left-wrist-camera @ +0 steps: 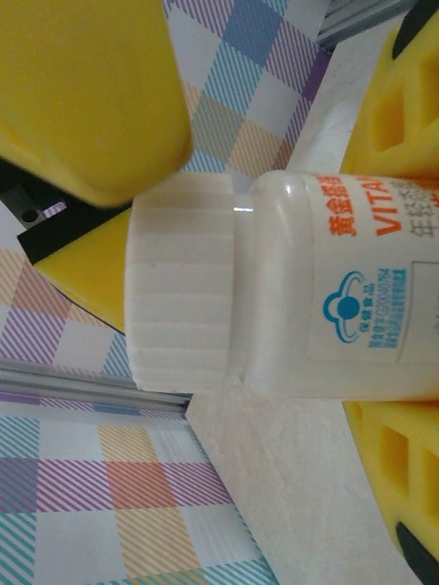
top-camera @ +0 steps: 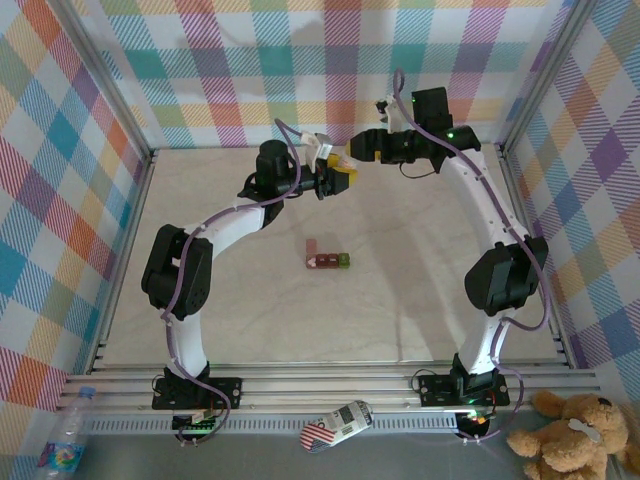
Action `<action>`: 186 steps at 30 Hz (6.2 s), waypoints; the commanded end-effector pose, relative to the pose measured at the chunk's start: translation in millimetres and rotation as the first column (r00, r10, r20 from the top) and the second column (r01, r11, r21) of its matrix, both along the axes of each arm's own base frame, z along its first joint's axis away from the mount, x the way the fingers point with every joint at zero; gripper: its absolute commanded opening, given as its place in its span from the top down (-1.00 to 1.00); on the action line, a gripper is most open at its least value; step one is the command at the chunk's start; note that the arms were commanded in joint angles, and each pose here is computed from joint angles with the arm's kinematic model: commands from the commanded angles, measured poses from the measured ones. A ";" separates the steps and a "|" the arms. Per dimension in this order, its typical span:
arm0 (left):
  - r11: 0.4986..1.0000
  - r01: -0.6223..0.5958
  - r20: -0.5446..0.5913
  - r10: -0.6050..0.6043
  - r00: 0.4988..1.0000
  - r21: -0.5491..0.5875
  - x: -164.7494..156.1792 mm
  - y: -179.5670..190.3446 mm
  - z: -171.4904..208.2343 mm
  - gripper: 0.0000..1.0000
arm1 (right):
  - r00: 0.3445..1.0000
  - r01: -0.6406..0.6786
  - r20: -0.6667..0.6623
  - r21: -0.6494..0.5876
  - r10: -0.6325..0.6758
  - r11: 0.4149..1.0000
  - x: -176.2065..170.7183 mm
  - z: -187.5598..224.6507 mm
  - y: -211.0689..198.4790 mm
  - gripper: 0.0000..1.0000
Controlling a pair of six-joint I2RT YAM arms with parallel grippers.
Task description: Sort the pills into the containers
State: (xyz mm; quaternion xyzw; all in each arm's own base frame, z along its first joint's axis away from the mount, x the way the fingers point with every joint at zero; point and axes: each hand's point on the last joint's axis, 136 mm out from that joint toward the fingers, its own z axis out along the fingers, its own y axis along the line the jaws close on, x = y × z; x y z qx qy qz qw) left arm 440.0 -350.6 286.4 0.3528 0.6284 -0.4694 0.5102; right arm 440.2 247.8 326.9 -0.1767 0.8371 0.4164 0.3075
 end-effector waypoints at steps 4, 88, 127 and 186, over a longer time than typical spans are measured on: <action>0.999 0.035 0.012 -0.035 0.999 -0.015 -3.0 -7.5 6.7 1.00 | 0.999 -0.038 -0.002 0.019 0.038 0.999 -3.8 3.7 6.4 0.07; 0.998 0.051 0.038 -0.050 0.998 -0.028 -11.5 -26.0 18.9 1.00 | 0.975 0.203 -0.100 0.026 -0.200 0.979 -7.0 -20.2 -14.3 0.43; 0.949 -0.315 0.115 0.310 0.944 0.024 9.1 -22.4 -6.3 1.00 | 0.907 0.422 -0.053 0.129 -0.419 0.897 -9.6 14.4 -25.8 -0.39; 0.995 0.078 -0.011 -0.079 0.997 -0.055 -17.3 -27.8 13.2 1.00 | 0.999 0.048 -0.026 0.067 -0.046 0.997 -21.6 -10.3 15.2 0.27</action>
